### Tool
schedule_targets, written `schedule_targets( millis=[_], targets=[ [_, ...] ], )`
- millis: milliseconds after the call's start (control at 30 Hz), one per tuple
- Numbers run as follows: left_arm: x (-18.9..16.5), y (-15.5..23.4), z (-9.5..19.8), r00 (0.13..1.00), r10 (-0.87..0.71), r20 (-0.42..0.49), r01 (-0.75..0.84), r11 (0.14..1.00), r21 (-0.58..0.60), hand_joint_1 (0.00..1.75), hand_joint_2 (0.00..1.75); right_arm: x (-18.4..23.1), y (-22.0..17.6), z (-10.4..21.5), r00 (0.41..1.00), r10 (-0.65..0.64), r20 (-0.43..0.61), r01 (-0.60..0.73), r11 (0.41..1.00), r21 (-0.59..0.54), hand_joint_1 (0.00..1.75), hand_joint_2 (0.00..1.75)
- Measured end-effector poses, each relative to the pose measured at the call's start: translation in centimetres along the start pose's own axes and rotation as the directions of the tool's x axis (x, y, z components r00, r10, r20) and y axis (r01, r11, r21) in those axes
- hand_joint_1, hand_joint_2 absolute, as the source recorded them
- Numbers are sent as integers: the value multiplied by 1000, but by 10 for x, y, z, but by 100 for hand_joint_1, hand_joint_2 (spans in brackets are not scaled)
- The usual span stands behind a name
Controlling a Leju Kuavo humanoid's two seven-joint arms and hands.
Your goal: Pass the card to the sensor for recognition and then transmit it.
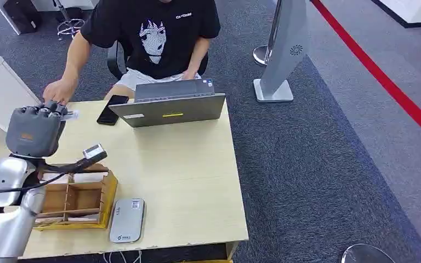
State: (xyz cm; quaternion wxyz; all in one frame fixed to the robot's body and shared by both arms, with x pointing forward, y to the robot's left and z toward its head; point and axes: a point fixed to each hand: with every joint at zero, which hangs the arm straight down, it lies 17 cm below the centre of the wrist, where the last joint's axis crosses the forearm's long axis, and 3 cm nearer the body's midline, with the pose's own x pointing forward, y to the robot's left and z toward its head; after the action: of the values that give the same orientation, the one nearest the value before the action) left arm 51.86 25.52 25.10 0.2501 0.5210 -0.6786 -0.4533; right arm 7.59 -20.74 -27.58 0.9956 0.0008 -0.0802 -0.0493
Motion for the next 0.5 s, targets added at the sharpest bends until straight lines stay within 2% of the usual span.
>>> schedule_targets(
  millis=[267, 500],
  targets=[
    [87, -17, 69, 981, 188, 47, -188, 982, 10, 175, 175, -1, 2, 0, 999, -47, -5, 47, 999, -19, 0, 175],
    [157, -30, 135, 915, 402, 19, -401, 915, -31, 175, 175, -2, 2, 0, 995, -96, -9, 95, 994, -44, 0, 175]
  ],
)
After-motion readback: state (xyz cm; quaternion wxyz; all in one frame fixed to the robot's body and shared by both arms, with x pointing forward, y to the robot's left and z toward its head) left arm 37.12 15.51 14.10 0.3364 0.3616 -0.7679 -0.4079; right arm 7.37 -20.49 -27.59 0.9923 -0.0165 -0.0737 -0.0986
